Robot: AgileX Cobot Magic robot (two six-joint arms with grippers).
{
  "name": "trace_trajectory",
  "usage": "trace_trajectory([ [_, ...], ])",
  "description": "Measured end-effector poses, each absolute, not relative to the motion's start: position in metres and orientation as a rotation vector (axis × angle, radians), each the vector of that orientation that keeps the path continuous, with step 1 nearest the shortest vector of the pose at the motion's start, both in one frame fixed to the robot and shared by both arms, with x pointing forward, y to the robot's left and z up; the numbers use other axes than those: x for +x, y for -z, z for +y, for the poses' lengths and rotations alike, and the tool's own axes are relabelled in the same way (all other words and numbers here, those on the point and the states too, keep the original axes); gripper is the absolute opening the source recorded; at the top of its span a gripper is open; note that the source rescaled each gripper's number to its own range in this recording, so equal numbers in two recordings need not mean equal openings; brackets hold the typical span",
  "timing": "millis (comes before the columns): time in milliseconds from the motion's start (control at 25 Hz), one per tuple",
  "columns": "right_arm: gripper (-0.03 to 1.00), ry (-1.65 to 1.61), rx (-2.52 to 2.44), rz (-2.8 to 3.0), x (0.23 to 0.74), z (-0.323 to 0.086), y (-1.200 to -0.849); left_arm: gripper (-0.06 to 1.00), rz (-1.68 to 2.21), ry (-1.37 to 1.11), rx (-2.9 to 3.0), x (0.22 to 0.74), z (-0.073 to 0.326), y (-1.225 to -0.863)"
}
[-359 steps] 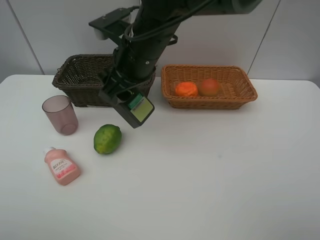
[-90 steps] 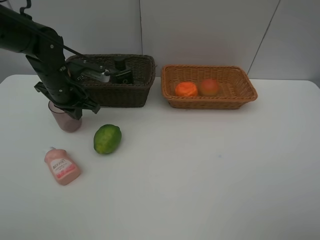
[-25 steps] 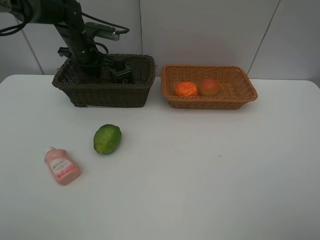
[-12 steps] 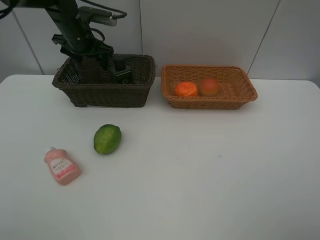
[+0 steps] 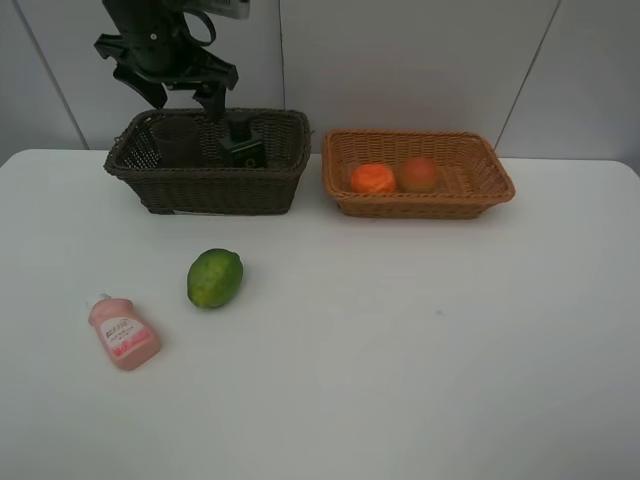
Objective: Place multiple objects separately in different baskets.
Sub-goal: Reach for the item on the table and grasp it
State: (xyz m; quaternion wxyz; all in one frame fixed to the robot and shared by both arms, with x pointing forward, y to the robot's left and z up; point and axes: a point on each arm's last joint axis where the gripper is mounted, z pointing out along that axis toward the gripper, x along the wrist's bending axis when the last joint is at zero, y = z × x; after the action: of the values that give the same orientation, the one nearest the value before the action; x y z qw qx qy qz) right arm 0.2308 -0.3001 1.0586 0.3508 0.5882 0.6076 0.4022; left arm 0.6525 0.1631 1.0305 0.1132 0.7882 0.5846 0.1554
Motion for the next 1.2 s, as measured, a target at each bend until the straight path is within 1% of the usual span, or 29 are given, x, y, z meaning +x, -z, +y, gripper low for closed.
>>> trace_trajectory([
  [200, 0.87, -1.041, 1.523, 1.573, 0.231, -0.300, -1.059, 1.00, 1.667, -0.390, 2.416, 0.607, 0.149, -1.019],
  [400, 0.87, -1.041, 1.523, 1.573, 0.231, -0.300, -1.059, 1.00, 1.668, -0.355, 2.414, 0.567, 0.146, -1.004],
  [600, 0.87, -1.041, 1.523, 1.573, 0.231, -0.300, -1.059, 1.00, 1.700, -0.307, 2.442, 0.541, 0.148, -0.969],
  [720, 0.87, -1.041, 1.523, 1.573, 0.231, -0.300, -1.059, 1.00, 1.710, -0.298, 2.426, 0.535, 0.150, -0.956],
  [920, 0.87, -1.041, 1.523, 1.573, 0.231, -0.300, -1.059, 1.00, 1.757, -0.287, 2.383, 0.535, 0.149, -0.946],
  [1200, 0.87, -1.041, 1.523, 1.573, 0.231, -0.300, -1.059, 1.00, 1.827, -0.241, 2.363, 0.535, 0.136, -0.920],
])
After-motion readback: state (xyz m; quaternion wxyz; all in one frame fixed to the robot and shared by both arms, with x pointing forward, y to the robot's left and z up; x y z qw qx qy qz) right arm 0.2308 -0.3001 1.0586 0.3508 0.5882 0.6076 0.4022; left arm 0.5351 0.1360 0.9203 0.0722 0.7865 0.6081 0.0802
